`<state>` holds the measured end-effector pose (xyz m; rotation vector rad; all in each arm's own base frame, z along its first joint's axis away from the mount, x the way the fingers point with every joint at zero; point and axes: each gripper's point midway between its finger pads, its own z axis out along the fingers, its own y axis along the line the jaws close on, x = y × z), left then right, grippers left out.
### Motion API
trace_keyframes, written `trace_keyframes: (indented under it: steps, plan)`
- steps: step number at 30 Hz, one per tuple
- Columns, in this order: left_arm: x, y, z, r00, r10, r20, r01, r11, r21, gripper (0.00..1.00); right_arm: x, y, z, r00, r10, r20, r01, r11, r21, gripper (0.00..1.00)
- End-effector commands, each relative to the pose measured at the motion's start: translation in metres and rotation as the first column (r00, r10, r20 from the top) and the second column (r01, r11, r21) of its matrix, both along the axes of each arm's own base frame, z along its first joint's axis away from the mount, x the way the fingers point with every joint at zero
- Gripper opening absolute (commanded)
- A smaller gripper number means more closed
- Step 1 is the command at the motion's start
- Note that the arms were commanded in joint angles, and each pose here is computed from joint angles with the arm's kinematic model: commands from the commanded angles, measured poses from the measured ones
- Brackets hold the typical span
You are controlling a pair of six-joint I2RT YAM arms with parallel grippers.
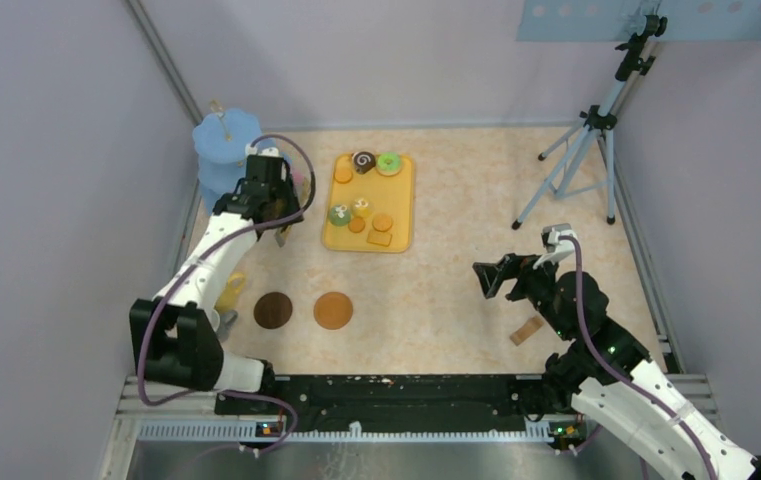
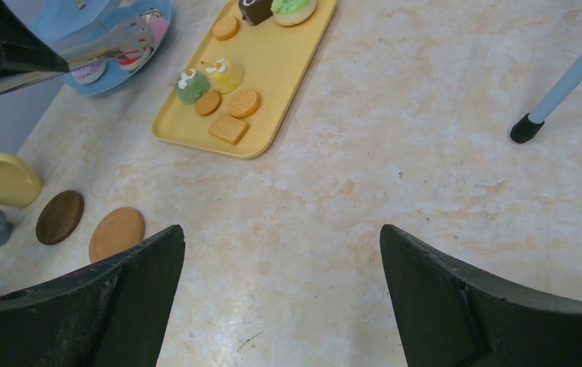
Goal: Serve the afternoon tea
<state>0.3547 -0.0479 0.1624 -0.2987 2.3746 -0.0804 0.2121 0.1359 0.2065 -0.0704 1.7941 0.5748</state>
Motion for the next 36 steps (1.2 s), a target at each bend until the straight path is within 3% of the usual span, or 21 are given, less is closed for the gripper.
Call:
trace_keyframes:
  steps: [1, 9, 20, 25, 30, 36]
  plan:
    - [0.059, -0.03, 0.033, 0.989, -0.028, 0.148, 0.035, 0.998, -0.049, 0.47, 0.003, -0.002, 0.009, 1.0, -0.013, 0.025, 0.012, 1.0, 0.008, 0.96]
    - [0.099, -0.019, 0.01, 0.994, 0.067, 0.086, -0.07, 0.997, 0.034, 0.43, 0.002, -0.002, 0.008, 1.0, -0.017, 0.014, 0.017, 1.0, 0.011, 0.96]
    - [0.078, 0.033, -0.011, 0.986, 0.158, 0.055, -0.16, 0.987, 0.035, 0.42, 0.005, -0.002, 0.003, 1.0, -0.021, 0.003, 0.022, 1.0, -0.007, 0.96]
    - [0.077, 0.028, -0.004, 0.989, 0.13, 0.064, -0.131, 0.991, 0.001, 0.43, 0.005, -0.002, 0.004, 1.0, -0.021, 0.003, 0.021, 1.0, -0.008, 0.96]
    - [0.074, -0.001, 0.017, 0.995, 0.023, 0.094, -0.015, 0.997, -0.079, 0.44, 0.005, -0.002, 0.004, 1.0, -0.019, 0.003, 0.019, 1.0, -0.006, 0.96]
    - [0.048, -0.032, 0.041, 0.986, -0.096, 0.135, 0.103, 0.994, -0.042, 0.5, 0.005, -0.002, 0.003, 1.0, -0.022, 0.002, 0.022, 1.0, -0.006, 0.96]
